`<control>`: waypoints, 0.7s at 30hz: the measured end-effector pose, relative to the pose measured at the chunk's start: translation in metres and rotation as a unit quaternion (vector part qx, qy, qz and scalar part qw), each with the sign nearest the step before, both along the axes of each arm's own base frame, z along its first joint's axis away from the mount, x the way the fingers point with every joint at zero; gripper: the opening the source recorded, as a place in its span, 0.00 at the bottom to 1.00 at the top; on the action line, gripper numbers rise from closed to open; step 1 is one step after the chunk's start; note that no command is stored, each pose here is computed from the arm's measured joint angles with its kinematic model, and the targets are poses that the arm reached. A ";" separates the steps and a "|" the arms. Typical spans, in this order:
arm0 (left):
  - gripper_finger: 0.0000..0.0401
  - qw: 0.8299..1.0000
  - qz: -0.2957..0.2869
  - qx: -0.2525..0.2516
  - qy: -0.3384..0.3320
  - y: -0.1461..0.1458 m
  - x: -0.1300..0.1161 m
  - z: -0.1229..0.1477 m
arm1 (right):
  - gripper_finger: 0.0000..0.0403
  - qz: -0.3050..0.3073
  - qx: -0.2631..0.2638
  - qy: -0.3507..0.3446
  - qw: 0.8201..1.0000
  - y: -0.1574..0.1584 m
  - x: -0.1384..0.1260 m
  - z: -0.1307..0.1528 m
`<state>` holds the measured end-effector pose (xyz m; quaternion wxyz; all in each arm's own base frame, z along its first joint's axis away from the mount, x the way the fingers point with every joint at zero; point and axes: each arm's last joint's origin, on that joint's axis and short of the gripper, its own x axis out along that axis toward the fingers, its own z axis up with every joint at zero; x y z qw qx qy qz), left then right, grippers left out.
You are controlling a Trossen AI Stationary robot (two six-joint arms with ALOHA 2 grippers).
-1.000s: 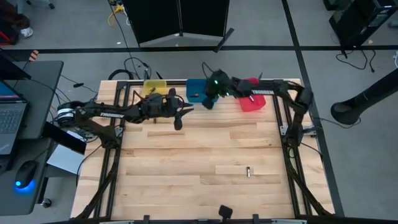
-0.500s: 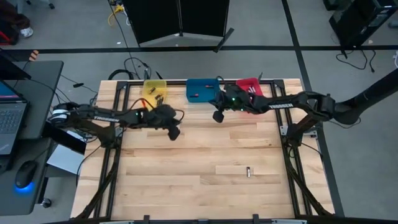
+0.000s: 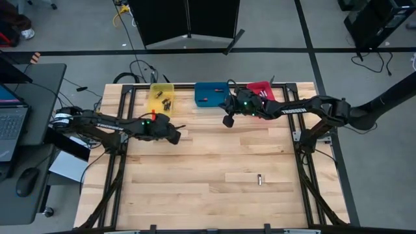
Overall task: Sort batteries
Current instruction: Put the black battery into the yellow bin
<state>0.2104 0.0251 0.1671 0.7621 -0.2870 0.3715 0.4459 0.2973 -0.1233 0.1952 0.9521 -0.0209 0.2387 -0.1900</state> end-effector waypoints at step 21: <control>0.47 0.992 0.114 0.046 -0.002 0.003 -0.032 -0.041 | 0.03 0.008 0.001 -0.003 1.000 0.005 0.002 0.001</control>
